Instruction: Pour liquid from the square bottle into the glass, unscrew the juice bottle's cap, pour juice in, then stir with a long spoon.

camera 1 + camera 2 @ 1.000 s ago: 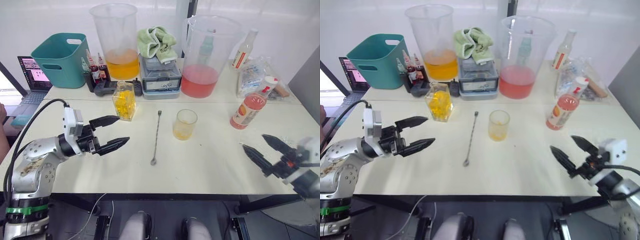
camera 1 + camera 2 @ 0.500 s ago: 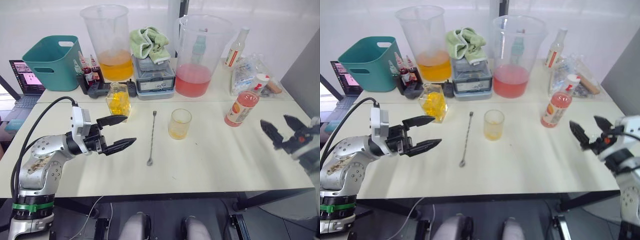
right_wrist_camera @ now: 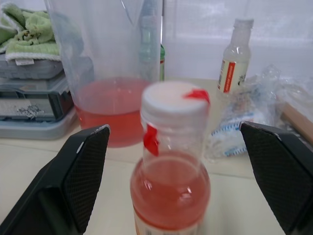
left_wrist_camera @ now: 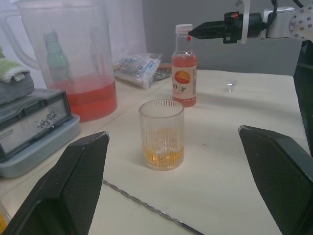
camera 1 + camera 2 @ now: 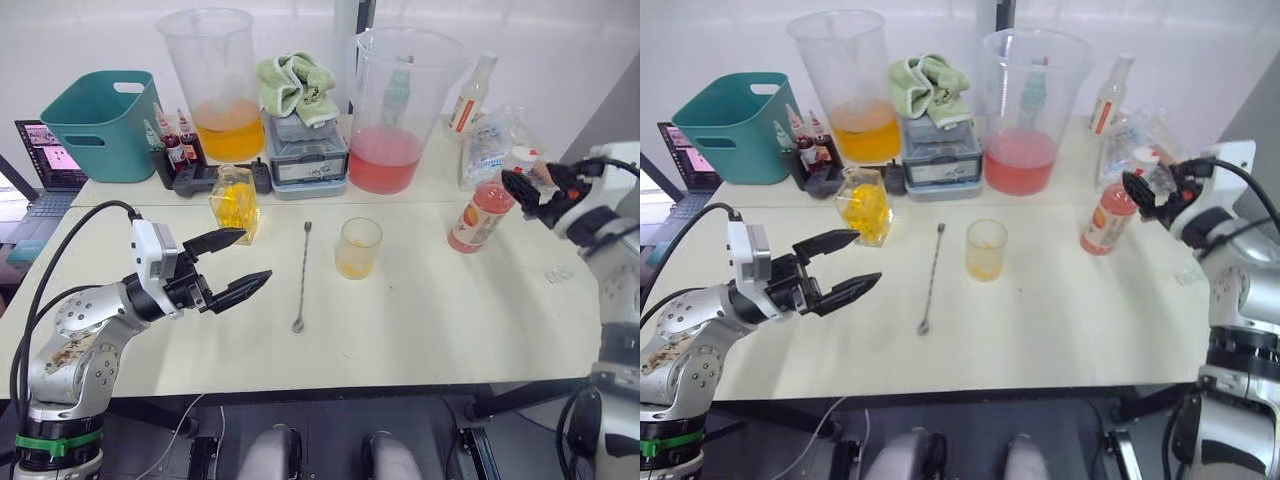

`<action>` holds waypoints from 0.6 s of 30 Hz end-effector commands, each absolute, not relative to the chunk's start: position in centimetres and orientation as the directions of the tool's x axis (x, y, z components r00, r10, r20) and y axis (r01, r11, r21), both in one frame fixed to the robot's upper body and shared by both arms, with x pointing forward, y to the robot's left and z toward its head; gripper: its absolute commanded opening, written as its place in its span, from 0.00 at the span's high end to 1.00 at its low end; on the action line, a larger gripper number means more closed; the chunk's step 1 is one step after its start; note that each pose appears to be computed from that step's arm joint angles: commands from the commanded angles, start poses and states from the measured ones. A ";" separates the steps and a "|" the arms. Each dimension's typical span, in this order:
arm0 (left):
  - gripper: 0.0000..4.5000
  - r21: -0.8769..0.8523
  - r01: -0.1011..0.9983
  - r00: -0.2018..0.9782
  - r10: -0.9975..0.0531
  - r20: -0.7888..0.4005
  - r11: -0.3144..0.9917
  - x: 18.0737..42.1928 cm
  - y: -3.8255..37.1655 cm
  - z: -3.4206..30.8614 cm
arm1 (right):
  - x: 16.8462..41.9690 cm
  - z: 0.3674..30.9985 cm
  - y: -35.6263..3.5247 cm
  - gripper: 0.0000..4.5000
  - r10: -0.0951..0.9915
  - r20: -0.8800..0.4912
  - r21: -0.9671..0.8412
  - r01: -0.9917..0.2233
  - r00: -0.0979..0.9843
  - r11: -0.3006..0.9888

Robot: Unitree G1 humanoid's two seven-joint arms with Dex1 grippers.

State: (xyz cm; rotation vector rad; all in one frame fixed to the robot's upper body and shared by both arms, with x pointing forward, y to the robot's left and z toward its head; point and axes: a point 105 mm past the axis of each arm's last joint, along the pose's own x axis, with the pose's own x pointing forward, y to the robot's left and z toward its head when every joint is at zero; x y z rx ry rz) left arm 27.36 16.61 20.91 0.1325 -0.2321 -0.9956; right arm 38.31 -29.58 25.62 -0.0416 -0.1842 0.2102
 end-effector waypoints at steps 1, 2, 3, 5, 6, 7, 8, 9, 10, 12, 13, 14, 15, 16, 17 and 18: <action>0.00 0.250 0.796 0.530 -0.834 0.155 0.552 26.9 16.8 21.8 | 38.6 26.4 -29.6 0.00 0.200 0.206 -0.076 -0.188 0.958 0.979; 0.00 0.251 0.794 0.532 -0.833 0.154 0.554 26.8 16.8 21.8 | 38.7 26.3 -29.4 0.00 0.206 0.202 -0.081 -0.193 0.957 0.978; 0.00 0.252 0.792 0.535 -0.831 0.154 0.556 26.8 16.8 21.7 | 38.8 26.3 -29.4 0.00 0.208 0.200 -0.083 -0.195 0.957 0.977; 0.00 0.254 0.788 0.540 -0.828 0.153 0.561 26.7 16.9 21.5 | 39.0 26.1 -29.4 0.00 0.202 0.192 -0.090 -0.187 0.961 0.978; 0.00 0.255 0.787 0.541 -0.827 0.153 0.562 26.7 16.9 21.5 | 39.1 26.0 -29.4 0.00 0.199 0.188 -0.099 -0.183 0.962 0.978; 0.00 0.255 0.787 0.541 -0.827 0.153 0.562 26.7 16.9 21.4 | 39.2 25.9 -29.4 0.00 0.197 0.181 -0.112 -0.178 0.964 0.978; 0.00 0.255 0.786 0.541 -0.827 0.154 0.562 26.7 16.9 21.4 | 39.3 25.8 -29.4 0.00 0.196 0.177 -0.120 -0.177 0.964 0.977; 0.00 0.256 0.786 0.541 -0.827 0.154 0.562 26.7 16.9 21.4 | 39.4 25.7 -29.3 0.00 0.195 0.178 -0.117 -0.176 0.965 0.977; 0.00 0.257 0.786 0.541 -0.827 0.155 0.562 26.7 16.9 21.4 | 39.6 25.7 -29.3 0.00 0.190 0.181 -0.115 -0.171 0.965 0.979; 0.00 0.258 0.786 0.540 -0.827 0.156 0.562 26.7 16.8 21.3 | 39.9 25.7 -29.4 0.00 0.181 0.187 -0.108 -0.163 0.965 0.981; 0.00 0.258 0.787 0.539 -0.828 0.156 0.561 26.7 16.8 21.3 | 40.1 25.7 -29.4 0.00 0.177 0.188 -0.107 -0.159 0.966 0.981; 0.00 0.257 0.788 0.537 -0.829 0.155 0.559 26.7 16.8 21.2 | 40.3 25.7 -29.4 0.00 0.179 0.188 -0.108 -0.160 0.966 0.981; 0.00 0.258 0.789 0.536 -0.830 0.154 0.557 26.6 16.8 21.2 | 40.4 25.6 -29.3 0.00 0.182 0.188 -0.109 -0.164 0.965 0.980; 0.00 0.259 0.790 0.535 -0.831 0.152 0.556 26.6 16.7 21.2 | 40.6 25.6 -29.3 0.00 0.183 0.188 -0.109 -0.165 0.965 0.980; 0.00 0.260 0.790 0.535 -0.831 0.151 0.555 26.6 16.7 21.2 | 40.7 25.6 -29.2 0.00 0.183 0.188 -0.109 -0.165 0.965 0.980; 0.00 0.261 0.790 0.535 -0.832 0.151 0.555 26.6 16.7 21.2 | 40.8 25.8 -29.2 0.00 0.184 0.194 -0.107 -0.165 0.964 0.980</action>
